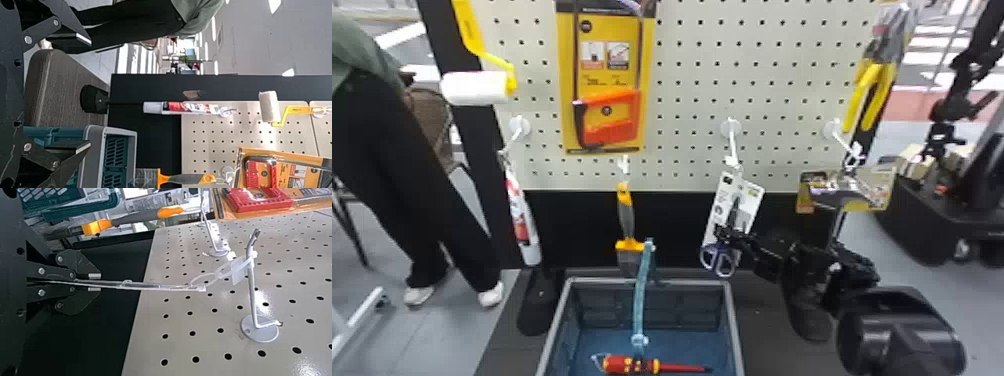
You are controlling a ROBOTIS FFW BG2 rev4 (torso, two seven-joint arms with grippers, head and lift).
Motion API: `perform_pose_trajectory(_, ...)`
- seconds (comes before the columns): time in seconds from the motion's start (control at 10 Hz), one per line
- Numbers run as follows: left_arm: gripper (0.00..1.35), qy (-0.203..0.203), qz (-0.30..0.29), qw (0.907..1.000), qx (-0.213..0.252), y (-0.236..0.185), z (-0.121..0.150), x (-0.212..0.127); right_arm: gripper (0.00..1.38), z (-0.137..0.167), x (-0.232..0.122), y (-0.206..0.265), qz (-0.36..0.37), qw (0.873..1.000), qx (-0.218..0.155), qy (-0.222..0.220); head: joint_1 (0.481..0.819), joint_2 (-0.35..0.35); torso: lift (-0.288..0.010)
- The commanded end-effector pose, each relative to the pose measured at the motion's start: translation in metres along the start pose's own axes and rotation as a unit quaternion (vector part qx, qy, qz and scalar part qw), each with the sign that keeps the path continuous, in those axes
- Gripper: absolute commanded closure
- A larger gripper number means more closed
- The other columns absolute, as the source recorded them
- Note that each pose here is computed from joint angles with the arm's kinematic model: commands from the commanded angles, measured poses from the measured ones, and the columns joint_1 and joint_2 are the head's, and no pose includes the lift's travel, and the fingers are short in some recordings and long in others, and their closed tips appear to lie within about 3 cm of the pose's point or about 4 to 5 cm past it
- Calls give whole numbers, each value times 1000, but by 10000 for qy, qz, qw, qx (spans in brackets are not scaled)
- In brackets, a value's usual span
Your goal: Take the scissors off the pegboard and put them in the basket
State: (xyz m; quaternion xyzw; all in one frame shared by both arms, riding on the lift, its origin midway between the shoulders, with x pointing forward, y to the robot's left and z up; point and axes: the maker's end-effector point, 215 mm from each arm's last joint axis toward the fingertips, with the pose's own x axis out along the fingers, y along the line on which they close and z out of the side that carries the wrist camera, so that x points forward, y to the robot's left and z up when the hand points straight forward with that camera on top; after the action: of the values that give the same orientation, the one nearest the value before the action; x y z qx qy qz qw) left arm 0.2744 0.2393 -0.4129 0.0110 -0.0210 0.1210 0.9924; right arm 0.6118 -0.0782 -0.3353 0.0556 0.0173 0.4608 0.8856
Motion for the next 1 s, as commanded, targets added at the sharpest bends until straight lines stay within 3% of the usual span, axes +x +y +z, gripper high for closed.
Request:
perform_pose_trajectory(0.0, 367, -13, 3, 10000, -8, 0, 0, 0, 1289, 0, 0, 0, -1, 10000, -3, 1, 549, 0, -100)
perform_pose_trajectory(0.9, 367, -21, 0, 10000, -2, 1, 0, -1, 1289, 14, 2, 4, 54, 9999, -111, -83, 549, 0, -100)
